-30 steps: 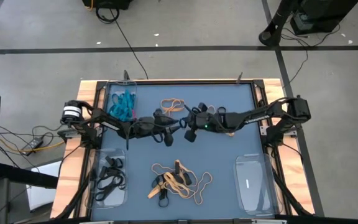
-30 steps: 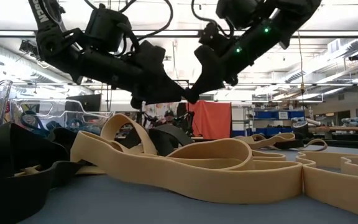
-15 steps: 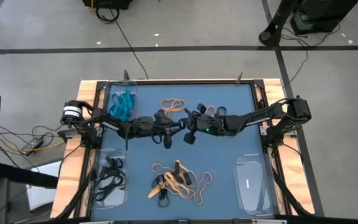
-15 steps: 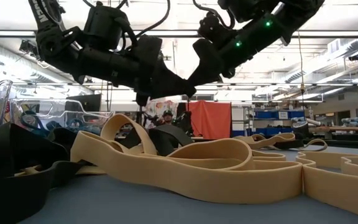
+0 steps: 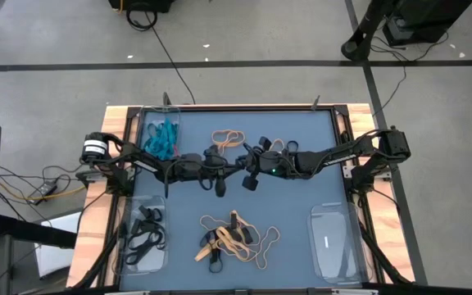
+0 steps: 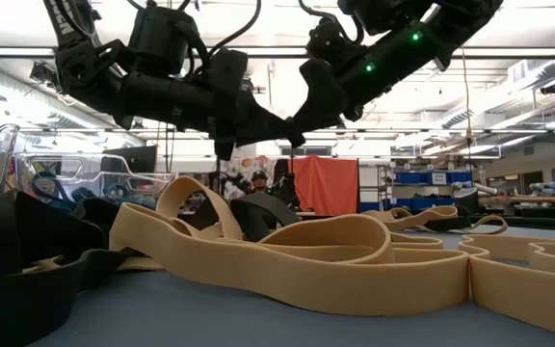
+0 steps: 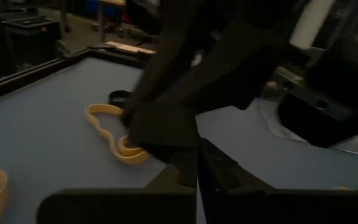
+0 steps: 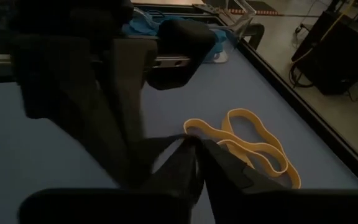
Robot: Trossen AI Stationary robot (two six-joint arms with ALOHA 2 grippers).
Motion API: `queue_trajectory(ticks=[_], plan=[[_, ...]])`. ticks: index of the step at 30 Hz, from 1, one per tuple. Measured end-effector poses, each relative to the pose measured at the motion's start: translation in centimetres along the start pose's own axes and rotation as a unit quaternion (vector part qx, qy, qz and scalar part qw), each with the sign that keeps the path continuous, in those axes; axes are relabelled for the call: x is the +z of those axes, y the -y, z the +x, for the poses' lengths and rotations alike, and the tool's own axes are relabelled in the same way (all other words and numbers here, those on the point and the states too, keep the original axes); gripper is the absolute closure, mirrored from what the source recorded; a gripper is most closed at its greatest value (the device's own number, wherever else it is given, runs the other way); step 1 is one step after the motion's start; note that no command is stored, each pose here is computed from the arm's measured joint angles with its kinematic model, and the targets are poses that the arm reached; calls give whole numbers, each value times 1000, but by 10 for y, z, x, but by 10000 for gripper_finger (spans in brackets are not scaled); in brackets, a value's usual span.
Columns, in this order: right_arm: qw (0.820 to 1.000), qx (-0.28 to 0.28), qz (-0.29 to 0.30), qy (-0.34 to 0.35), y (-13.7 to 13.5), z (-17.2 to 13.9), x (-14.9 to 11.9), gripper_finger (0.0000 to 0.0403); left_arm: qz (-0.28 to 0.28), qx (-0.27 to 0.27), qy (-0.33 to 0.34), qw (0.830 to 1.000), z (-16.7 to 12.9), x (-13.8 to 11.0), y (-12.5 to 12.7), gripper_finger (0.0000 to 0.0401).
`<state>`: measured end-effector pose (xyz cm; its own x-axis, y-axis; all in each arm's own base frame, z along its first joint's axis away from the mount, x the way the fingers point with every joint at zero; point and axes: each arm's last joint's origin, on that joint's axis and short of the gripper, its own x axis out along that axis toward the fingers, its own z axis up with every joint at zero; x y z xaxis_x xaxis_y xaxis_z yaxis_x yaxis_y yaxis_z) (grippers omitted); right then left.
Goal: Sort rubber bands into baskets
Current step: Put the black rubber band into the bottom left transparent bin
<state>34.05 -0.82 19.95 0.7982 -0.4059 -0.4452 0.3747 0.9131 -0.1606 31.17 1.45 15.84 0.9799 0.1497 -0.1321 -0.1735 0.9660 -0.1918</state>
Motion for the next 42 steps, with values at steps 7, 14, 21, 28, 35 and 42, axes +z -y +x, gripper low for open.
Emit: queue_trajectory(ticks=[7,14,21,28,35,42], plan=[[998,-56,-25,-27,4,-4,-4,296,-2,-4,-20,1000,-4,3,1,399],[997,-2,0,-80,8,-17,-6,259,2,4,-46,999,-20,22,4,400],[976,181,10,-117,5,-36,-3,260,-14,23,-79,997,-45,41,7,401],[971,154,13,-182,14,-51,-10,261,-44,5,-118,992,-77,53,26,401],[949,53,28,-310,33,-59,-32,259,-94,-19,-206,974,-118,50,47,401],[941,44,27,-335,37,-61,-36,257,-173,-10,-296,939,-161,45,54,401]])
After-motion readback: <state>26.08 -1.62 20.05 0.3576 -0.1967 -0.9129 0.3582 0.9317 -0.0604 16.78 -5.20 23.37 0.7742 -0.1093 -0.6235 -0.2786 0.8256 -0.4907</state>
